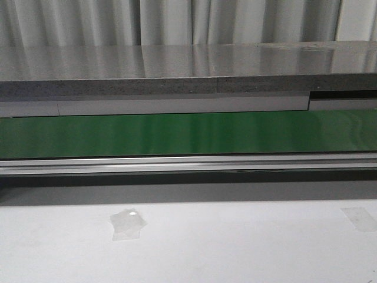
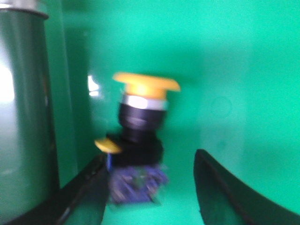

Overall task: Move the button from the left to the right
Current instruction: 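Lift the button off the belt and set it in the green tray, then open the right gripper and raise it away from the button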

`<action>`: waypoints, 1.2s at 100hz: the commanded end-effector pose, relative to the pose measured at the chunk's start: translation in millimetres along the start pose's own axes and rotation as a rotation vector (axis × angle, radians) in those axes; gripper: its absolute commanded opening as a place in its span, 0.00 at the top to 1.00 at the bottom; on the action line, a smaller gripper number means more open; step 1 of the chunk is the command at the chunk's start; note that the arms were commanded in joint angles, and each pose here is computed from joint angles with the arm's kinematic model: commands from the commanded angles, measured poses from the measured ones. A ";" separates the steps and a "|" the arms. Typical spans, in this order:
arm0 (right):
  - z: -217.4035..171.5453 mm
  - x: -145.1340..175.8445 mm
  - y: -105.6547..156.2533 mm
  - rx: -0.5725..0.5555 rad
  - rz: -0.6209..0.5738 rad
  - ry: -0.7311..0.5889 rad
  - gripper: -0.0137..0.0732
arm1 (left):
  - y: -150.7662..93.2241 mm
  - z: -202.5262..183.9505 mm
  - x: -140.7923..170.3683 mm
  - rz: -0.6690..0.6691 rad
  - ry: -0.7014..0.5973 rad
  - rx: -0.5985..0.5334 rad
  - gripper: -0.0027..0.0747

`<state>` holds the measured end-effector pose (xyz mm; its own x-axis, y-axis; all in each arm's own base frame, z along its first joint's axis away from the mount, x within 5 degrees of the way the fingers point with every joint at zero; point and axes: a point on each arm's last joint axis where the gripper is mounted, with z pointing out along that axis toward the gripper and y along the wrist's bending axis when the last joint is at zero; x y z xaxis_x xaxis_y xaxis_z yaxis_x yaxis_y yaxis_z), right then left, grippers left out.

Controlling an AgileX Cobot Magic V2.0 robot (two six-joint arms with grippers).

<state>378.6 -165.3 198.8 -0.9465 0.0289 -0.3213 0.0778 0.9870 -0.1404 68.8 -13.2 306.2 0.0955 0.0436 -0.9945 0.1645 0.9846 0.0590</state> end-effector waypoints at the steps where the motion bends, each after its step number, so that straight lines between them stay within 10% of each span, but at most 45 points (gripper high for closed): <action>1: -29.3 -10.3 -8.4 0.047 -0.004 -0.097 0.35 | 4.2 0.1 -13.1 -0.014 -0.075 -0.041 0.99; 54: -87.3 -27.9 -4.6 0.010 0.092 -0.295 0.35 | 4.2 0.1 -13.1 -0.014 -0.075 -0.041 0.99; 120: -211.7 -34.1 90.2 -0.122 -0.049 -0.710 0.35 | 4.2 0.1 -13.1 -0.014 -0.075 -0.041 0.99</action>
<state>365.7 -56.5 357.1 -0.6556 -0.0536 -0.7532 -0.0262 0.9985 -0.0482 68.8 -13.2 306.2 0.0955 0.0436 -0.9945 0.1645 0.9846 0.0590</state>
